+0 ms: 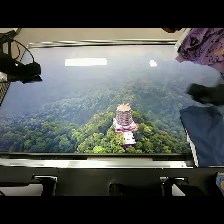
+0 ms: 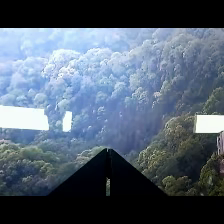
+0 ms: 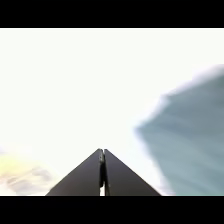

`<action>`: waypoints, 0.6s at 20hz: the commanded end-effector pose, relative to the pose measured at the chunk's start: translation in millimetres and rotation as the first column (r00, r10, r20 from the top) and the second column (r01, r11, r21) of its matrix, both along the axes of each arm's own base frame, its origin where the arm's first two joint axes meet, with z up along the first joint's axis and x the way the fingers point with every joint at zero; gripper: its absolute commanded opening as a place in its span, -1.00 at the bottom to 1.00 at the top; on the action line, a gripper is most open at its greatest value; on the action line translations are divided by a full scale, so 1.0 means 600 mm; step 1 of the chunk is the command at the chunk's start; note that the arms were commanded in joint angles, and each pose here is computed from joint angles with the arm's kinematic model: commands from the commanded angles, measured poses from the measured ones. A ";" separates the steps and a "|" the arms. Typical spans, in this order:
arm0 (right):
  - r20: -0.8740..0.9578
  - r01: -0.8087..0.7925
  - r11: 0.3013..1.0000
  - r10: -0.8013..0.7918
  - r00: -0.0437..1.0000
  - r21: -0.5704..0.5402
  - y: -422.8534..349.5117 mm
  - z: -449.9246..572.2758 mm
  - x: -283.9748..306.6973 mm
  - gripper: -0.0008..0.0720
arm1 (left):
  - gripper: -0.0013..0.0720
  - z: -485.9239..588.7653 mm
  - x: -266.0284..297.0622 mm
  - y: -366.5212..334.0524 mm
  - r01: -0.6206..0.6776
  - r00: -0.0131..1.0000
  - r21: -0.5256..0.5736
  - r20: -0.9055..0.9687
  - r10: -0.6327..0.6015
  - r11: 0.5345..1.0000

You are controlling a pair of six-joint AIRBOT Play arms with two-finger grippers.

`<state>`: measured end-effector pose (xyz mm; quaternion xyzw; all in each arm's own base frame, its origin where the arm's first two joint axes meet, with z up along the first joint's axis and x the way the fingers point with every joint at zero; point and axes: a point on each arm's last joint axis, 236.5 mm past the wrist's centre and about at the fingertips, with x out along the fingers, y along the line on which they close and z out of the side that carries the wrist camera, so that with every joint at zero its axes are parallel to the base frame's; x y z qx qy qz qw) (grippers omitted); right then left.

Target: Fold the clothes and pants, and hang the long-sleeved shirts on hangers.

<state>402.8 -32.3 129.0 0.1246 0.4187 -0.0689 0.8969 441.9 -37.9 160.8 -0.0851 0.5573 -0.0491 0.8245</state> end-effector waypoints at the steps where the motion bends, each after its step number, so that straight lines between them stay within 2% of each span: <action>1: 0.013 -0.308 0.951 0.309 0.951 -0.014 0.195 -0.015 0.018 -0.90 | -0.93 0.000 -0.038 -0.021 0.087 0.995 0.035 0.042 -0.089 0.996; 5: -0.079 -0.449 0.894 0.447 0.891 0.001 0.295 -0.062 -0.014 -0.90 | -0.93 -0.049 -0.121 -0.026 0.054 0.996 0.018 0.067 -0.055 0.998; 12: -0.095 -0.462 0.887 0.458 0.884 -0.021 0.296 -0.064 -0.019 -0.90 | -0.92 -0.039 -0.146 -0.016 0.045 0.993 0.038 0.107 -0.049 0.998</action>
